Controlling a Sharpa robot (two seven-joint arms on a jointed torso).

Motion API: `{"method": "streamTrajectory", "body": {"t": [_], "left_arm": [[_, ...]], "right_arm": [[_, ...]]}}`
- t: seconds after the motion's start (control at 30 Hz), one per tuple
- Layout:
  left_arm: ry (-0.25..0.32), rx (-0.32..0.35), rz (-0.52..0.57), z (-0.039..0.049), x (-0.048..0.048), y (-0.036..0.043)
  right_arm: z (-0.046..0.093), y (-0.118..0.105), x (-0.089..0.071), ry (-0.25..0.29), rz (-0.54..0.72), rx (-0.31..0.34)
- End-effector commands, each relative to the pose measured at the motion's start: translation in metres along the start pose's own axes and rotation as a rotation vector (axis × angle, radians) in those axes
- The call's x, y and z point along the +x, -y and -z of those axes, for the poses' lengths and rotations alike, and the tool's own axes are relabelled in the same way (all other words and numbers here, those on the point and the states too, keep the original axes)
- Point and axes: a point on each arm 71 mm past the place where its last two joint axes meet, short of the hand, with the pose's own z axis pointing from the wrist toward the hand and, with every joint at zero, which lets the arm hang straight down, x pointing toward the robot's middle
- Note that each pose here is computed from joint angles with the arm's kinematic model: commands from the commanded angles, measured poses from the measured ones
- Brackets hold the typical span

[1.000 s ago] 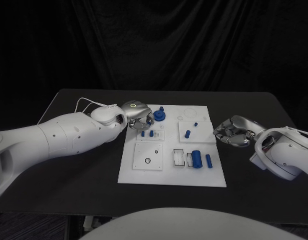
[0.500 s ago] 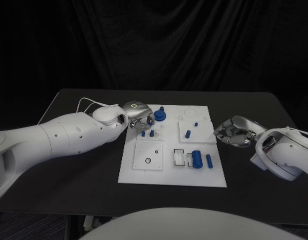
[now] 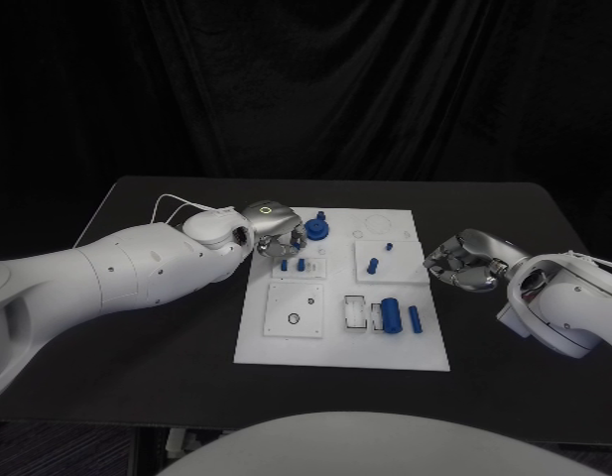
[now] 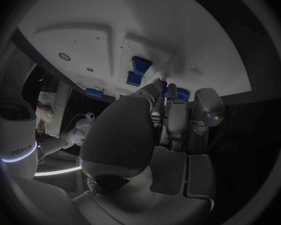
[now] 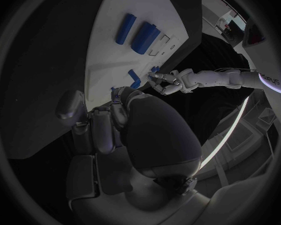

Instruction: Assemble the parts on the task board

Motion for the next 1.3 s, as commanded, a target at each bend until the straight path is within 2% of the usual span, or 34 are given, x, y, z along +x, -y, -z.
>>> {"method": "streamTrajectory", "body": {"t": [0.03,0.93,1.17,1.3], "left_arm": [[-0.032,-0.012,0.007,0.0014,0.0050,-0.0014],[-0.046,-0.012,0.010,0.0052,0.0077,-0.0050],[-0.008,-0.031,0.001,0.0071,0.0053,-0.0089],[0.033,-0.054,-0.011,0.0108,0.0028,-0.0150]], "right_arm": [[0.000,0.000,0.001,-0.006,0.002,0.006],[0.000,0.000,0.001,-0.010,0.002,0.006],[0.000,0.000,0.001,-0.012,0.003,0.007],[0.001,0.001,0.001,-0.012,0.003,0.009]]}}
